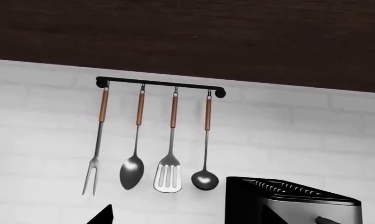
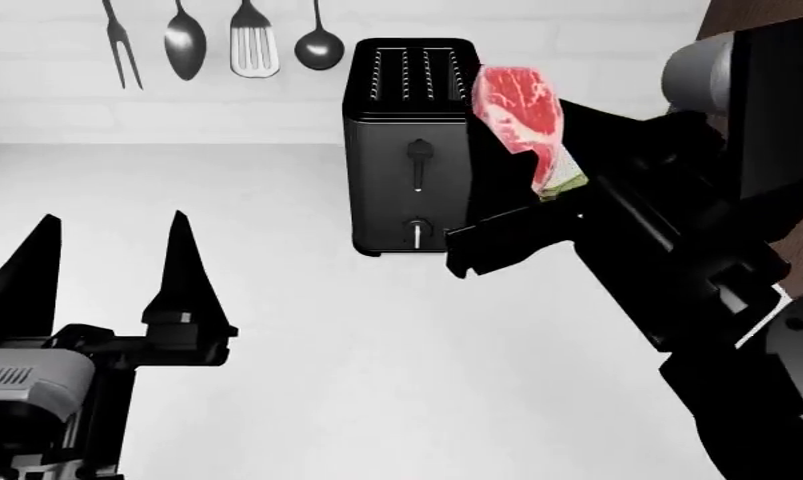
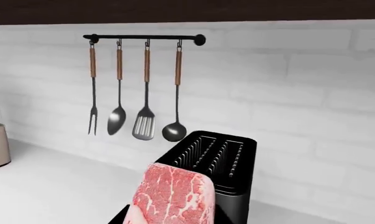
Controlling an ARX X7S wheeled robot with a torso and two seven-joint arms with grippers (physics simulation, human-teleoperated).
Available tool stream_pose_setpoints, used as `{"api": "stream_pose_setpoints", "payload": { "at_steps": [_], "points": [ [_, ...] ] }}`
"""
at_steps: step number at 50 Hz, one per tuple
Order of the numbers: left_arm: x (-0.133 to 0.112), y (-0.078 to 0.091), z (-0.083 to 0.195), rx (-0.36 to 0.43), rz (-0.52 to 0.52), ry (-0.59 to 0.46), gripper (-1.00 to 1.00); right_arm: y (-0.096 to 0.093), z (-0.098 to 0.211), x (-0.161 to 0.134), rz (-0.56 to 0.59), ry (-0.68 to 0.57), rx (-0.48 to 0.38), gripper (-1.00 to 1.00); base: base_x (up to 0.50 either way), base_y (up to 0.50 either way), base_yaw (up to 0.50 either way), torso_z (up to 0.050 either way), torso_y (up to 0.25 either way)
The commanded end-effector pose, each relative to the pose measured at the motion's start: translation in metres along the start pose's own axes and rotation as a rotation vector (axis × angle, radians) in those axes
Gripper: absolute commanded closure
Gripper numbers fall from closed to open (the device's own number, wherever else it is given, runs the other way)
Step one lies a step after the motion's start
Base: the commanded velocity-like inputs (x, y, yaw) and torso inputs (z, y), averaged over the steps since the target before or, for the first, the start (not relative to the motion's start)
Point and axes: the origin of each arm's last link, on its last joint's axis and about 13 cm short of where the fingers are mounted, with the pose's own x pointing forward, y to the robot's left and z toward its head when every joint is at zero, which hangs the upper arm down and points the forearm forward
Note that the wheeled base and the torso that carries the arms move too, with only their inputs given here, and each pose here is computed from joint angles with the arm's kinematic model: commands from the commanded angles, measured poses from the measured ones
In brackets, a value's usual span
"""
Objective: Pick the pork loin from the counter and place it in the cabinet.
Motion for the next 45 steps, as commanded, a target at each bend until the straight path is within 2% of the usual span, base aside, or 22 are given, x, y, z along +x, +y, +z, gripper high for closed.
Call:
{"api": "stream_pose_setpoints", "payload": {
  "at_steps": [1, 25, 45],
  "points": [
    [-0.002, 0.000, 0.003, 0.001, 0.002, -0.007, -1.00, 0.002, 0.022, -0.004, -0.007, -0.096, -0.032, 1.00, 0.00, 0.00, 0.00, 0.000, 0.010],
    [0.000, 0.001, 0.001, 0.003, 0.000, -0.009, -1.00, 0.005, 0.050, 0.004, 0.030, -0.137, -0.048, 1.00, 0.00, 0.00, 0.00, 0.000, 0.001],
    [0.003, 0.004, 0.000, -0.019, -0.007, -0.008, -1.00, 0.012, 0.074, 0.018, 0.028, -0.143, -0.103, 1.00, 0.00, 0.00, 0.00, 0.000, 0.001]
  ]
}}
